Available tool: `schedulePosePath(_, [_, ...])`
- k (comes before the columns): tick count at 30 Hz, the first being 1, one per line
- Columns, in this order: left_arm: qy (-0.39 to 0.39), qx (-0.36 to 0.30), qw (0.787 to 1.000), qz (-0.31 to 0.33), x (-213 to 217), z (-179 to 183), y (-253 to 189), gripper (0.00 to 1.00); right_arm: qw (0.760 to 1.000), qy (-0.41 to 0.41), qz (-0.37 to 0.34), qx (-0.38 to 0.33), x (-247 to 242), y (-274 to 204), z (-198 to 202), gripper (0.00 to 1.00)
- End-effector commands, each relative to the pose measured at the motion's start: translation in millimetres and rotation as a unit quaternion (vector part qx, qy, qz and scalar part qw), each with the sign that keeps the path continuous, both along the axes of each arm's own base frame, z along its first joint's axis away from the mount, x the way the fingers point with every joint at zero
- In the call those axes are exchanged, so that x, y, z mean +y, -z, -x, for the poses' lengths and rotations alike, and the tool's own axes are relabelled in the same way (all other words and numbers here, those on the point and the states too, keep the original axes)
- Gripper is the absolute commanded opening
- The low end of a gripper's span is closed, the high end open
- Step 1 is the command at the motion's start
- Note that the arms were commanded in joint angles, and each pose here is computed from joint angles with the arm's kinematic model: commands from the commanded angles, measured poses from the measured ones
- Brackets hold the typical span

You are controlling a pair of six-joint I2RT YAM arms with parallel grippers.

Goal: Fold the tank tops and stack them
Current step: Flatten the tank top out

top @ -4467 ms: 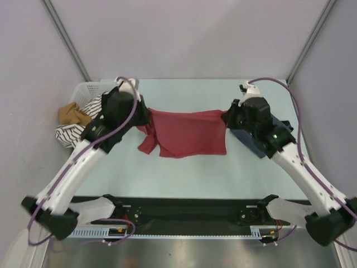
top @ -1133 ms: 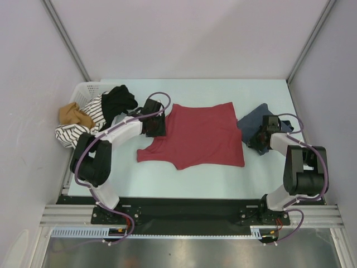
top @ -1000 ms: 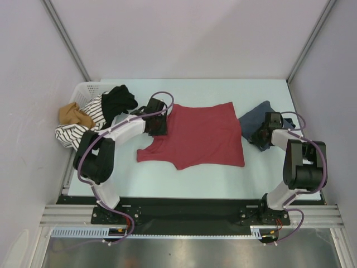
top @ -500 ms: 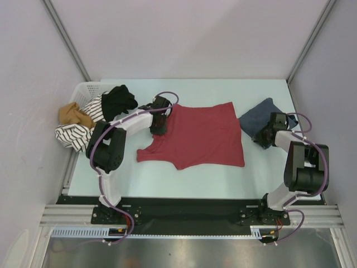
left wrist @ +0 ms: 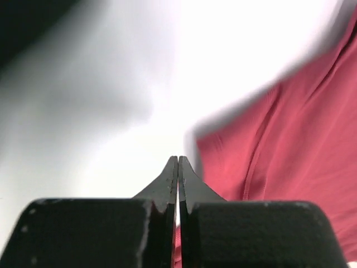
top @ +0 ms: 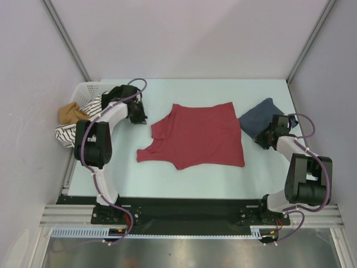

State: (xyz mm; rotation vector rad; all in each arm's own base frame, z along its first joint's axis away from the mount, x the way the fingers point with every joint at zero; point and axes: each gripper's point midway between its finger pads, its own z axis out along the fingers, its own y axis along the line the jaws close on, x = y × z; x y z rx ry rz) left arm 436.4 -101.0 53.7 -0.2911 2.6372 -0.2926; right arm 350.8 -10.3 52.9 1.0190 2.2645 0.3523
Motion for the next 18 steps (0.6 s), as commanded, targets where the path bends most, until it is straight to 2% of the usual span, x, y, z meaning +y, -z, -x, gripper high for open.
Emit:
schedulePosePath(1, [0.001,-0.086,0.994,0.062,-4,-41,-59,0.01,1.000,-0.014,-0.002,-0.023,4,-10,-3,0.23])
schedulePosePath(3, [0.005,-0.090,0.993,0.074,-9,-51,-62,0.02,1.000,-0.015,-0.004,-0.024,5,-9,-3,0.23])
schedulePosePath(4, [0.018,-0.092,0.992,0.086,-17,-51,-66,0.08,1.000,-0.017,-0.006,-0.024,6,-9,-2,0.23])
schedulePosePath(5, [0.039,-0.098,0.990,0.090,-33,-46,-73,0.27,1.000,-0.019,-0.006,-0.023,7,-9,-2,0.24])
schedulePosePath(6, [0.050,-0.104,0.991,0.072,-38,-41,-76,0.39,0.999,-0.021,-0.004,-0.025,7,-10,-2,0.24])
schedulePosePath(7, [0.055,-0.099,0.992,0.052,-42,-31,-70,0.56,1.000,-0.020,-0.003,-0.021,6,-7,0,0.25])
schedulePosePath(8, [0.063,-0.110,0.992,0.019,-53,-21,-78,0.61,0.999,-0.022,-0.003,-0.024,6,-8,-1,0.25])
schedulePosePath(10, [0.081,-0.103,0.991,-0.006,-63,-1,-70,0.68,0.999,-0.024,-0.002,-0.024,6,-7,0,0.25])
schedulePosePath(13, [0.088,-0.102,0.990,-0.040,-75,22,-66,0.69,0.999,-0.032,-0.007,-0.028,11,-4,1,0.25])
schedulePosePath(15, [0.095,-0.097,0.989,-0.053,-80,32,-59,0.67,0.999,-0.040,-0.011,-0.034,16,0,4,0.25])
schedulePosePath(18, [0.096,-0.077,0.990,-0.064,-81,38,-41,0.55,0.997,-0.056,-0.015,-0.056,28,2,13,0.29])
